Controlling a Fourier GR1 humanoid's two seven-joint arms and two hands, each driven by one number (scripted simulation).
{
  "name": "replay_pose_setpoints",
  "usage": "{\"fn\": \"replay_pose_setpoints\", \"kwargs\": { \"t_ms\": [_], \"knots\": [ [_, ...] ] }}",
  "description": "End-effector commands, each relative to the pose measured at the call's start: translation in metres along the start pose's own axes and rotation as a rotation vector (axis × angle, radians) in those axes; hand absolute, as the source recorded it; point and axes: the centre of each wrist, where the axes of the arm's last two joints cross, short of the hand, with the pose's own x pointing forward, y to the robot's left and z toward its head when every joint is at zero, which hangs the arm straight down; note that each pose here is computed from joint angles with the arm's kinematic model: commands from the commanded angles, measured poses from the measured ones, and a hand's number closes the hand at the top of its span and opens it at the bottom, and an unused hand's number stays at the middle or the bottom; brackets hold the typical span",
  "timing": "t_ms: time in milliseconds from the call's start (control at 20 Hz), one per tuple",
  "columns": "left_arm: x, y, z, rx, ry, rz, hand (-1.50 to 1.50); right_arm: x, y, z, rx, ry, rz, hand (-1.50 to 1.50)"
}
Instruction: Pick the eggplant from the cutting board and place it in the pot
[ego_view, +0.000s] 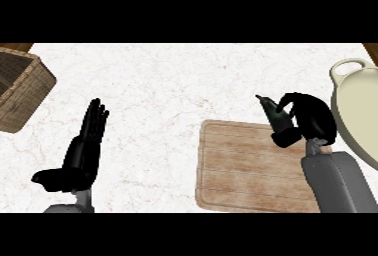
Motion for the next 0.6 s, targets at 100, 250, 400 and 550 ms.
{"fn": "replay_pose_setpoints", "kwargs": {
  "t_ms": [100, 250, 400, 550],
  "knots": [
    [0.005, -0.009, -0.004, -0.034, -0.035, 0.008, 0.00, -0.049, -0.060, -0.044, -0.235, 0.590, -0.055, 1.50],
    [0.008, -0.016, -0.006, -0.064, -0.045, 0.012, 0.00, -0.049, -0.103, -0.062, -0.400, 0.762, -0.022, 1.50],
    [0.013, -0.020, -0.012, -0.114, -0.059, 0.011, 0.00, -0.038, -0.132, -0.077, -0.560, 0.875, 0.040, 1.50],
    [0.017, -0.034, -0.016, -0.133, -0.067, 0.030, 0.00, -0.027, -0.163, -0.089, -0.664, 0.970, 0.111, 1.50]
  ]
}}
